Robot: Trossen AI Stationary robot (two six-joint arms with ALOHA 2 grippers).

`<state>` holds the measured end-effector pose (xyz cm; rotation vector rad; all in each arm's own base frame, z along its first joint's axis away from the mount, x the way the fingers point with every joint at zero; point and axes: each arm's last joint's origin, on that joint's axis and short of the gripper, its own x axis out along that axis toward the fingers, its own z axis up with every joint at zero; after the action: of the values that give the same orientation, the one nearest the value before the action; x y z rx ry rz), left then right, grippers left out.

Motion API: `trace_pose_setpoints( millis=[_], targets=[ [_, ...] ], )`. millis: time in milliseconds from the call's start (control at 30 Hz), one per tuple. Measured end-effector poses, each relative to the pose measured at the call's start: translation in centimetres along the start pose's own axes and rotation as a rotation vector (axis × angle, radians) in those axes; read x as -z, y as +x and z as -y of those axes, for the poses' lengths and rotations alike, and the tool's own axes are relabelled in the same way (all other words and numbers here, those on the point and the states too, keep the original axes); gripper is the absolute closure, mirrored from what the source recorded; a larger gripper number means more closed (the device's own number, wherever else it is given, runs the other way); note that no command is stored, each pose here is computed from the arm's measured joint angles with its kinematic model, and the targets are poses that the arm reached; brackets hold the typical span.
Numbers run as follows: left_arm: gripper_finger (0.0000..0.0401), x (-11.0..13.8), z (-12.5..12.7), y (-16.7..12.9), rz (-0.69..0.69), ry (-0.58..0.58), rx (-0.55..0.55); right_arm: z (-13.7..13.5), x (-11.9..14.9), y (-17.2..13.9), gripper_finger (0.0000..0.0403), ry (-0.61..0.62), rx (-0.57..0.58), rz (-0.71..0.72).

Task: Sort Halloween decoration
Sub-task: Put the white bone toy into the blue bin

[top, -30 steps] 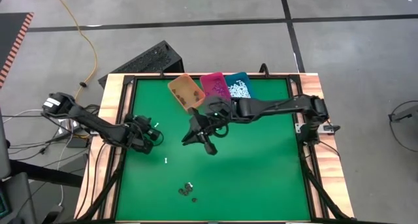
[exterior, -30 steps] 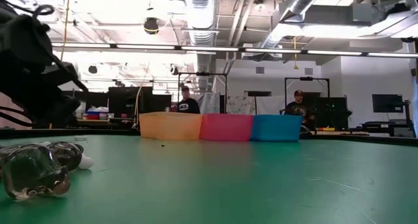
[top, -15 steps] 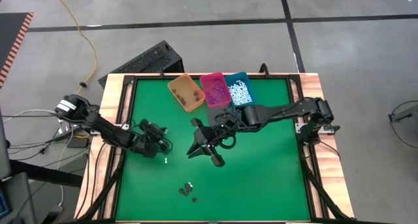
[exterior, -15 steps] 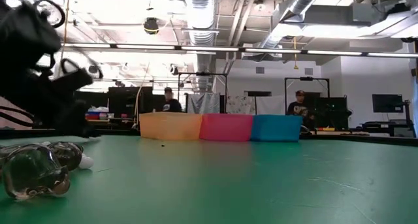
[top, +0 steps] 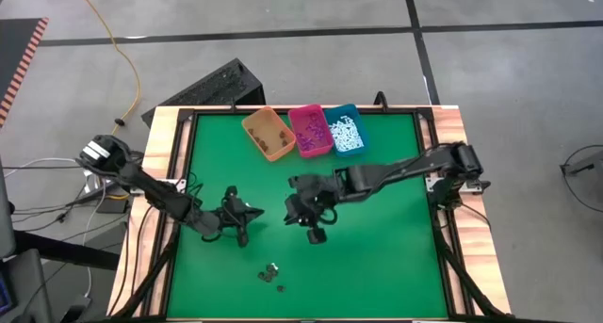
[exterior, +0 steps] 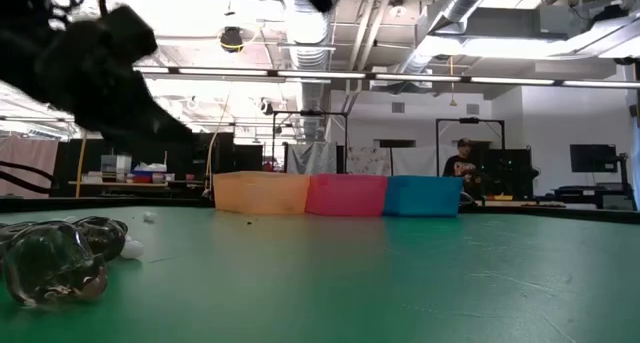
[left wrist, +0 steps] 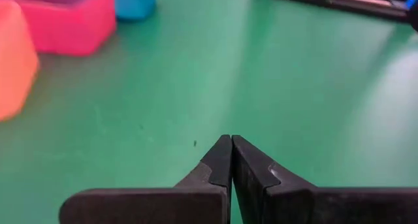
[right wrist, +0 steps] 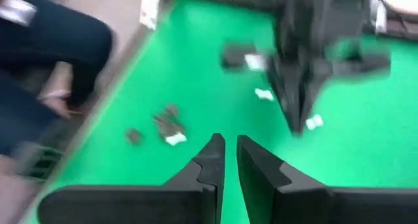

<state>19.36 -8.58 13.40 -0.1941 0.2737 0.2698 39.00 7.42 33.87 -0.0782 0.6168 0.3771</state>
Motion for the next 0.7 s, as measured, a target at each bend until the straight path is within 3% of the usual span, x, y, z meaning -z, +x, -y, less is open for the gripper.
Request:
trace_pose_setpoints(
  millis=[100, 233, 333, 467, 567, 700],
  targets=[
    [0.0401, -1.4, 0.6, -1.1, 0.028, 0.01, -0.029, 0.1, 2.7, 2.5, 0.0341, 0.037, 0.095, 0.018],
    [0.0401, -4.1, 0.9, -3.3, 0.052, 0.017, -0.12, 0.6, 5.9, 5.8, 0.0352, 0.141, 0.133, 0.219],
    [0.0401, -6.7, 0.7, -5.5, 0.098, 0.0, -0.184, 1.2, 7.9, 8.0, 0.0357, 0.221, 0.231, 0.349],
    [0.0401, -9.6, 0.2, -8.0, 0.155, 0.01, -0.215, 2.0, 10.0, 11.3, 0.0357, 0.226, 0.328, 0.338],
    [0.0401, -10.7, -0.1, -8.9, 0.171, 0.022, -0.194, 2.4, 10.3, 13.7, 0.0339, 0.229, 0.35, 0.322],
    [0.0401, -11.0, -0.4, -9.6, 0.18, 0.017, -0.174, 3.5, 9.9, 16.4, 0.0283, 0.232, 0.361, 0.315]
  ],
)
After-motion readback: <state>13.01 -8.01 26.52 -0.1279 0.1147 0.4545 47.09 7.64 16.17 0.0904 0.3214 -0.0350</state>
